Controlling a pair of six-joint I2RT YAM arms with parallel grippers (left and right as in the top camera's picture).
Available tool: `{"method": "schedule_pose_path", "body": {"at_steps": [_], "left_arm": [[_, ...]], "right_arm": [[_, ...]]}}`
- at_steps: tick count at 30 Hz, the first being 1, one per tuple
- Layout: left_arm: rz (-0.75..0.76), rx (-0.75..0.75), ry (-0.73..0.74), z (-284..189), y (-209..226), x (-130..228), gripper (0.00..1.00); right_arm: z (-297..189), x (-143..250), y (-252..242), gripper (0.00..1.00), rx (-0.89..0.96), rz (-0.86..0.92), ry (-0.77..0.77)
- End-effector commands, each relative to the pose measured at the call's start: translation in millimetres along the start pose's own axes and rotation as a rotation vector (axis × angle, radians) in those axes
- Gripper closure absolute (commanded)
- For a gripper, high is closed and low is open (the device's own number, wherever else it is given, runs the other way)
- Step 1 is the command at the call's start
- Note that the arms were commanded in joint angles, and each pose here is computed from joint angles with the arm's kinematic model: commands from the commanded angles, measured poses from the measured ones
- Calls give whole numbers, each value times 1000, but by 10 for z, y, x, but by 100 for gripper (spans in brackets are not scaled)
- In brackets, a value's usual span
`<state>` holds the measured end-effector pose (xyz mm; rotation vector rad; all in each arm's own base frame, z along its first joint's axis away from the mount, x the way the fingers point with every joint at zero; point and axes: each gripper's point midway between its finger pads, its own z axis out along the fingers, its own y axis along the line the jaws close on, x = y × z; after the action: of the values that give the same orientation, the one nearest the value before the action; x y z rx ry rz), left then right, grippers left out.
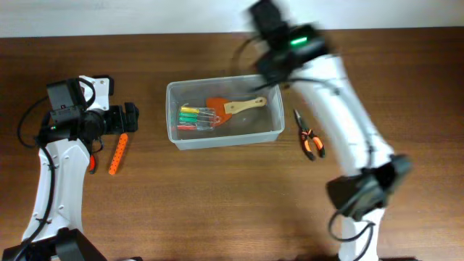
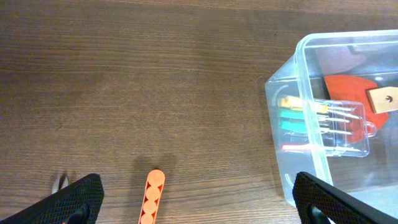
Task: Pack container
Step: 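Carry the marker case into the container and release it, then lower the right gripper onto the orange-black pliers and grasp them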
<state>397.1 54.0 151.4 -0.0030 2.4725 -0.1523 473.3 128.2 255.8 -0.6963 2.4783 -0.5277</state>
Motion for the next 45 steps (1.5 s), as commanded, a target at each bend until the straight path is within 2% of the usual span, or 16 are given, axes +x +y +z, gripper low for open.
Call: {"method": "schedule_pose_path", "body": {"at_steps": [1, 2, 3, 5, 7, 10, 13, 16, 19, 21, 31, 36, 43, 45], "left_arm": [[16, -1, -16, -19, 20, -70, 1], [16, -1, -16, -19, 20, -70, 1], [16, -1, -16, -19, 20, -70, 1], [16, -1, -16, -19, 20, -70, 1], [16, -1, -16, -19, 20, -70, 1], [16, -1, -16, -19, 20, -70, 1], [16, -1, -16, -19, 21, -70, 1], [16, -1, -16, -19, 20, -70, 1], [16, -1, -16, -19, 21, -70, 1], [16, -1, -16, -19, 20, -70, 1], [16, -1, -16, -19, 20, -70, 1], [16, -1, -16, -19, 20, -70, 1], [16, -1, -16, -19, 20, -70, 1], [16, -1, -16, -19, 20, -70, 1]], "right_arm": [[302, 674, -313, 1, -287, 413, 192], [420, 850, -326, 0, -386, 479, 242], [504, 973, -353, 4, -421, 516, 277], [693, 1226, -387, 13, -433, 557, 357], [855, 1504, -311, 14, -450, 574, 451], [978, 1726, -143, 15, -468, 551, 531], [1184, 2003, 129, 22, -501, 517, 606], [1345, 2217, 182, 22, -445, 487, 649], [1440, 2323, 225, 24, -425, 474, 661], [1488, 2397, 310, 30, -434, 447, 671], [1584, 2509, 671, 31, -479, 361, 674], [1660, 2434, 654, 48, -465, 365, 632], [1792, 2536, 874, 50, -494, 251, 590], [1812, 2564, 931, 54, -495, 243, 589]]}}
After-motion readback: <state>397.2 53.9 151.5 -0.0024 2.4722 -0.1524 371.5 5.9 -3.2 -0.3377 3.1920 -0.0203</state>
